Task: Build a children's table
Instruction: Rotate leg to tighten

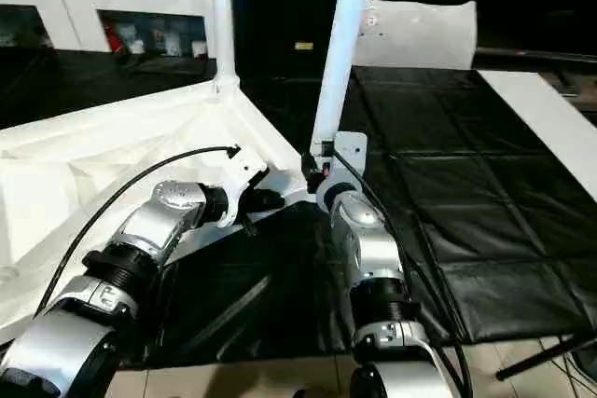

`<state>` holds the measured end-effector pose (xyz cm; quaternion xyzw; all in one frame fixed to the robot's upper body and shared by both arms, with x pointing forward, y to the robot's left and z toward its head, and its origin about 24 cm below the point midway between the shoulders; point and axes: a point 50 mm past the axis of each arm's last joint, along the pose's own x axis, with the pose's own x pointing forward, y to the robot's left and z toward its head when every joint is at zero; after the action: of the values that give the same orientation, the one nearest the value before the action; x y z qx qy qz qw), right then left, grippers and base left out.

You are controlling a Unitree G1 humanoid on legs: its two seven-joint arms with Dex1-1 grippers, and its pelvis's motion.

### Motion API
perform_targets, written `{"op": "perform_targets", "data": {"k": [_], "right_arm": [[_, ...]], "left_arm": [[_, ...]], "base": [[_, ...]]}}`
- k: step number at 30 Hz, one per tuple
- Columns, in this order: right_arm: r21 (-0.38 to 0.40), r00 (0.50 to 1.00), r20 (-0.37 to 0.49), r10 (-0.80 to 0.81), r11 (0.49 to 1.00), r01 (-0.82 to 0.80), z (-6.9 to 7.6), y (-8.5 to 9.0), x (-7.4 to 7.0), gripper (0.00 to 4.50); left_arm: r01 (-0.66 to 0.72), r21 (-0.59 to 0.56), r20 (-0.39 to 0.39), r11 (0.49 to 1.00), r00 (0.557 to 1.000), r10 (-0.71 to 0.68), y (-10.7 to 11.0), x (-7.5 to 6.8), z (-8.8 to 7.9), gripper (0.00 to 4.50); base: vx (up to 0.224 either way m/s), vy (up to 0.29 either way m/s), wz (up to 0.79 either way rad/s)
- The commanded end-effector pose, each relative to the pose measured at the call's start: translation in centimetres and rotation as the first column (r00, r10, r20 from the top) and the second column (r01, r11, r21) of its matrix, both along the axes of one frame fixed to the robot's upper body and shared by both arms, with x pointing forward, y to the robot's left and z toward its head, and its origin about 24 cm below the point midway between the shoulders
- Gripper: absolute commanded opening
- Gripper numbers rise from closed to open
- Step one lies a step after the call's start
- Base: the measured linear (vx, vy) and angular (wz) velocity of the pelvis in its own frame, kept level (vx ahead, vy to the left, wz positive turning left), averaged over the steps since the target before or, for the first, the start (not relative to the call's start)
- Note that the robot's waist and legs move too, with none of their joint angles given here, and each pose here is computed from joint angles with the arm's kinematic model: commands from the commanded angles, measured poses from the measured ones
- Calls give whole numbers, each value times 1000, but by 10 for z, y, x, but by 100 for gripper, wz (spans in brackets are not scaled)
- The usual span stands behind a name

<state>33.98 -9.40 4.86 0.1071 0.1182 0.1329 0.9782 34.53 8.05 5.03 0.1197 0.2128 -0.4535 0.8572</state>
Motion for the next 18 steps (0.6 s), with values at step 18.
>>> {"op": "perform_targets", "data": {"k": [18], "right_arm": [[-192,670,30,742,662,-725,15,-70,-41,432]], "left_arm": [[467,21,2,884,884,-468,40,-27,4,0]], "base": [[0,0,0]]}}
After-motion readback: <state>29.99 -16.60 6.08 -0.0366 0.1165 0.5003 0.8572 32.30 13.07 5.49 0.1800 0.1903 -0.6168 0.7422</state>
